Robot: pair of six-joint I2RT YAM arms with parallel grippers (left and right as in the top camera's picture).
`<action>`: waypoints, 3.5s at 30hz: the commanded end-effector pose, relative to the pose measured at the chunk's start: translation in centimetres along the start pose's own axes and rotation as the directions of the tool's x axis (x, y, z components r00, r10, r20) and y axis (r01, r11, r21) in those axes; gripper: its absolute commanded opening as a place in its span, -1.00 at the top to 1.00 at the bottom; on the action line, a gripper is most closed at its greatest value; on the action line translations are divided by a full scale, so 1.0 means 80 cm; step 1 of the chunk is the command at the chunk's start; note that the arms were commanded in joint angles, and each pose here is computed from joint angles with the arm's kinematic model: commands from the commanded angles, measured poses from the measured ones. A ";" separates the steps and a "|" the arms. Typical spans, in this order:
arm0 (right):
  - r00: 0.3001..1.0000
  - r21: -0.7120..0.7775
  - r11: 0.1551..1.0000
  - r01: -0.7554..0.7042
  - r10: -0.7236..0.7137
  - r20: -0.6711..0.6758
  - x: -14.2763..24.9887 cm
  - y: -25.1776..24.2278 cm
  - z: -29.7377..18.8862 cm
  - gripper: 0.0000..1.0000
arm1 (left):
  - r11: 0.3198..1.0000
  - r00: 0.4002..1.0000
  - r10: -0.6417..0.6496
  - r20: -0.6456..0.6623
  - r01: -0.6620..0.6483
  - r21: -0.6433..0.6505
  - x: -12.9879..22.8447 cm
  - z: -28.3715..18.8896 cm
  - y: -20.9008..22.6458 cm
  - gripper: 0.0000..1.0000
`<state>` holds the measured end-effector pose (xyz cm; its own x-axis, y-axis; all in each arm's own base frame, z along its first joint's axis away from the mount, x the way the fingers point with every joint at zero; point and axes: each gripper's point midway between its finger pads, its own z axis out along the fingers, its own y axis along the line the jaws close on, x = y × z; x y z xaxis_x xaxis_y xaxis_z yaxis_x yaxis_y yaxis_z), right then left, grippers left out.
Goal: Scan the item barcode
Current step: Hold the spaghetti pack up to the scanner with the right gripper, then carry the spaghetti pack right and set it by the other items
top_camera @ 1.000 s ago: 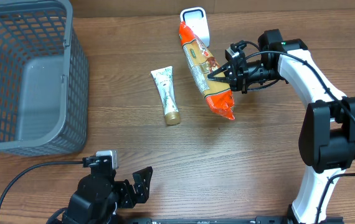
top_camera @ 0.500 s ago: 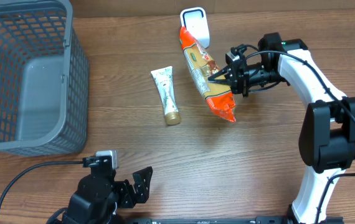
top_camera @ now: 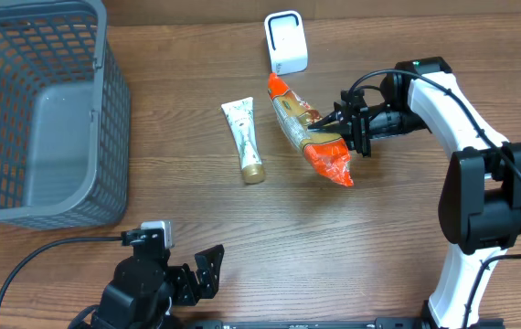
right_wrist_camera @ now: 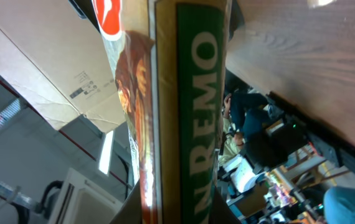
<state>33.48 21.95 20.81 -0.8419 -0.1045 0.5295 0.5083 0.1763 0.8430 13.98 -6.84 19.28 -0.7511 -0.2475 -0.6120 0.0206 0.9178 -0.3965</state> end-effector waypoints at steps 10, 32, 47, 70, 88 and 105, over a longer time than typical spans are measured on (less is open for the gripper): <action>0.993 -0.121 0.986 0.117 -0.119 -0.007 0.014 0.047 -0.002 0.93 | 1.000 1.000 -0.003 -0.002 0.003 0.007 0.001 0.000 -0.001 -0.99; 0.904 0.074 0.904 0.422 -0.426 0.047 -0.036 0.024 -0.001 0.92 | 1.000 1.000 -0.003 -0.001 0.003 0.006 0.001 0.000 -0.001 -0.99; 0.553 0.496 0.734 0.464 -0.677 0.485 -0.211 0.087 -0.064 0.92 | 1.000 1.000 -0.003 -0.001 0.003 0.006 0.001 0.000 -0.001 -0.99; 0.032 0.073 0.944 0.323 -0.088 0.996 -0.279 0.193 -0.066 0.92 | 1.000 1.000 -0.003 -0.002 0.003 0.007 0.001 0.000 -0.001 -0.99; -0.169 0.432 0.774 0.464 -0.401 0.900 -0.295 0.223 -0.098 0.93 | 1.000 1.000 -0.003 -0.002 0.003 0.007 0.001 0.000 -0.001 -0.99; -0.313 0.320 0.935 0.155 -0.261 0.913 -0.156 0.219 -0.389 0.93 | 1.000 1.000 -0.003 -0.001 0.003 0.006 0.001 0.000 -0.001 -0.99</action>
<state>60.48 4.77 25.55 -0.2236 0.8585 -0.4615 0.2629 0.5090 0.8196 13.99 -6.85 19.29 -0.7509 -0.2491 -0.6117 0.0200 0.9172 -0.3980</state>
